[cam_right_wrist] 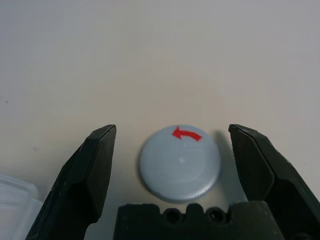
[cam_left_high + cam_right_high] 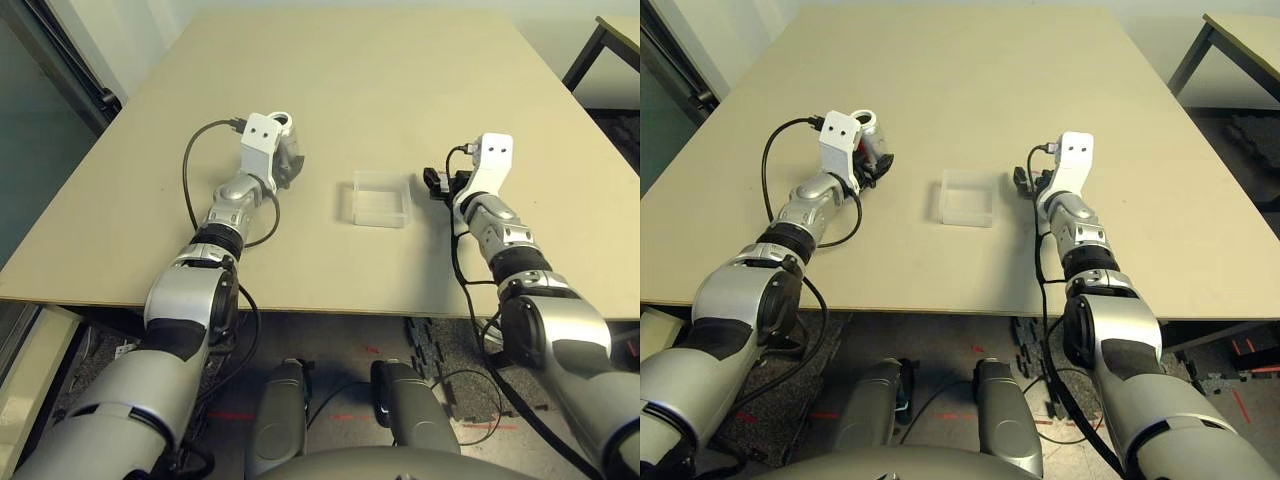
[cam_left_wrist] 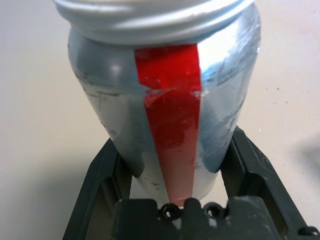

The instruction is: Pour the medicine from the bottle into the box.

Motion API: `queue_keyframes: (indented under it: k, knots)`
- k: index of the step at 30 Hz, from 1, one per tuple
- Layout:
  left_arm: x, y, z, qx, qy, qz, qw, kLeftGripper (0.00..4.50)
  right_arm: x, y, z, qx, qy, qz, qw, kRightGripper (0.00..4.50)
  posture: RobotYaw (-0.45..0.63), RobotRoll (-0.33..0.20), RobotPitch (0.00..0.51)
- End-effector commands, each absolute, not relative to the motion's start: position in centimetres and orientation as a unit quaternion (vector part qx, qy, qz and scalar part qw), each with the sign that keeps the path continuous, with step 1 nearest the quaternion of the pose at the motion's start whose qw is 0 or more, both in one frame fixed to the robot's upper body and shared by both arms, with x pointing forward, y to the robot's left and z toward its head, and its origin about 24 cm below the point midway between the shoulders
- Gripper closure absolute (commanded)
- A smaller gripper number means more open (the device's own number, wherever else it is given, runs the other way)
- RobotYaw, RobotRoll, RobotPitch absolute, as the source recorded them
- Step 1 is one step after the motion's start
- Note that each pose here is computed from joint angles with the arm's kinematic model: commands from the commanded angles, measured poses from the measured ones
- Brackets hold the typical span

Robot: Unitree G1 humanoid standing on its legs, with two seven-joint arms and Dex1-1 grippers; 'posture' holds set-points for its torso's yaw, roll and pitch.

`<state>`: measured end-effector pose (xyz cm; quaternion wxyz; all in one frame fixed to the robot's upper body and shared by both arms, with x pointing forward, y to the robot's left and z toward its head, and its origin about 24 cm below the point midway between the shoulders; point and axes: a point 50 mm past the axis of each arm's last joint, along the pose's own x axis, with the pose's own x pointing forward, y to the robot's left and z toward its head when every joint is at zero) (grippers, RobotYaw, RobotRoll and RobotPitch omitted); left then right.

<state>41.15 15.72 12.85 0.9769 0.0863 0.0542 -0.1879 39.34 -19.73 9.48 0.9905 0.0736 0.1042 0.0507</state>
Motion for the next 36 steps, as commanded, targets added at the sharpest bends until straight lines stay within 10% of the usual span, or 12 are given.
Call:
queue_keyframes:
  k: [1, 23, 36]
  knots:
    - [41.3, 15.8, 13.0, 0.113, 0.076, -0.197, 0.971, 1.81, 39.3, -19.3, 10.6, 0.066, 0.096, 0.078, 0.99, 0.0, -0.01, 0.0, 0.127]
    - [42.6, 12.8, 18.8, 0.359, 0.032, -0.237, 0.902, 1.81, 29.2, -18.8, 17.0, -0.121, 0.216, 0.211, 0.946, 0.0, -0.08, 0.0, 0.135]
    - [42.2, 7.8, 19.9, 0.658, -0.032, -0.277, 0.7, 1.81, 27.8, -16.6, 13.9, -0.137, 0.319, 0.322, 0.881, 0.0, -0.1, 0.0, 0.133]
